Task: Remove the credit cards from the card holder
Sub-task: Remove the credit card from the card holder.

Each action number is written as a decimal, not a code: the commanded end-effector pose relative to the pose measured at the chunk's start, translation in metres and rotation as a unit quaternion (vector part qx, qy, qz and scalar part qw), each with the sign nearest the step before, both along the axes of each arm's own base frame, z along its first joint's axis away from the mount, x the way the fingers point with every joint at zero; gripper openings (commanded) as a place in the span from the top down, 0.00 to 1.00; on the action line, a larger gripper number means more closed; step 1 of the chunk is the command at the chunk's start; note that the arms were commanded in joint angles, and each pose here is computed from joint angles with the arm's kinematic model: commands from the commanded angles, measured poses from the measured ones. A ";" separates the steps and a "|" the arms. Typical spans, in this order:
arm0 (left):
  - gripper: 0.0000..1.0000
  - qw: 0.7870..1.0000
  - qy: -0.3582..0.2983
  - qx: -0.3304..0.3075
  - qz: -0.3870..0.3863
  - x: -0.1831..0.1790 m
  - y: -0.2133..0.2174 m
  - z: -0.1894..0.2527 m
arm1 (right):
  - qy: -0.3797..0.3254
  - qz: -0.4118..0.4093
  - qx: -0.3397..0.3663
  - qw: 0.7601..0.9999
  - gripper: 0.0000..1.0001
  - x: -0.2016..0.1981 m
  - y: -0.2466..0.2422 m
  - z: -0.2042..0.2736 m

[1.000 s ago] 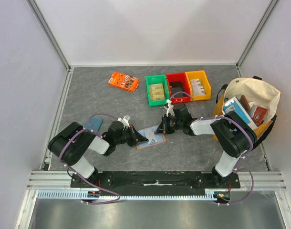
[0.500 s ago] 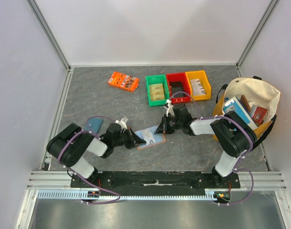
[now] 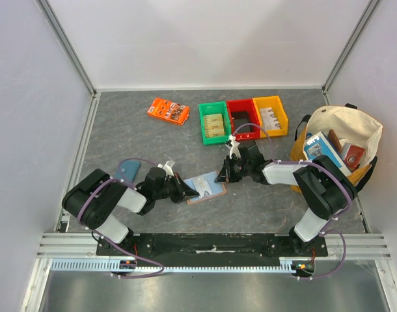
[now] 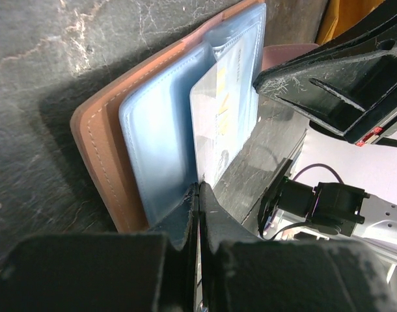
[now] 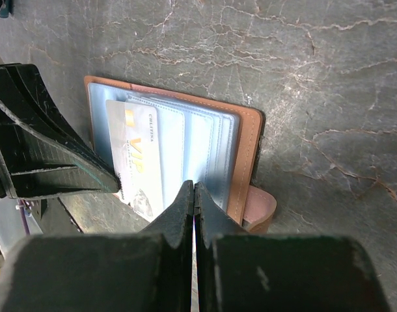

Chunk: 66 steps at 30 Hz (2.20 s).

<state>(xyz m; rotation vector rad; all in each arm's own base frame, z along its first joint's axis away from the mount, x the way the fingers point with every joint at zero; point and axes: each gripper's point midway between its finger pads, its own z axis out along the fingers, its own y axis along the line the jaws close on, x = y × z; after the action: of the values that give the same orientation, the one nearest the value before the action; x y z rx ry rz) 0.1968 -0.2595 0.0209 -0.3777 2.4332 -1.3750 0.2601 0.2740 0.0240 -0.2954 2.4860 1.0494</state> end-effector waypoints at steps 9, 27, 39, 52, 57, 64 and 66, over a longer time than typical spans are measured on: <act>0.98 1.000 -0.020 0.005 -0.012 0.005 -0.002 0.008 | -0.052 0.062 0.047 0.996 0.97 -0.003 0.027 0.039; 0.92 1.000 -0.023 0.009 0.003 0.012 -0.001 0.010 | 0.024 0.038 -0.002 0.999 0.99 -0.028 0.011 -0.030; 0.68 0.999 -0.037 0.013 0.033 0.047 0.008 0.012 | 0.032 0.043 -0.007 0.999 1.00 -0.035 0.006 -0.036; 0.86 0.999 -0.033 -0.004 0.021 0.057 0.007 0.008 | 0.032 0.041 -0.011 0.999 1.00 -0.034 0.002 -0.037; 0.98 0.999 -0.033 0.007 0.034 0.055 0.021 0.005 | 0.037 0.032 -0.016 0.999 1.00 -0.032 -0.003 -0.040; 0.98 0.997 -0.041 0.050 0.050 0.045 0.047 0.005 | 0.052 0.019 -0.037 0.998 1.00 -0.028 -0.013 -0.050; 0.98 0.996 -0.045 0.064 0.049 0.039 0.052 0.007 | 0.053 0.017 -0.040 0.998 1.00 -0.027 -0.014 -0.052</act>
<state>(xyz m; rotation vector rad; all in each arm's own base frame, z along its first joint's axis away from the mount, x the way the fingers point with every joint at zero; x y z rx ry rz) 0.2428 -0.2246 0.0333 -0.4491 2.3588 -1.2987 0.2453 0.2950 0.0196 -0.3810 2.4332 1.2118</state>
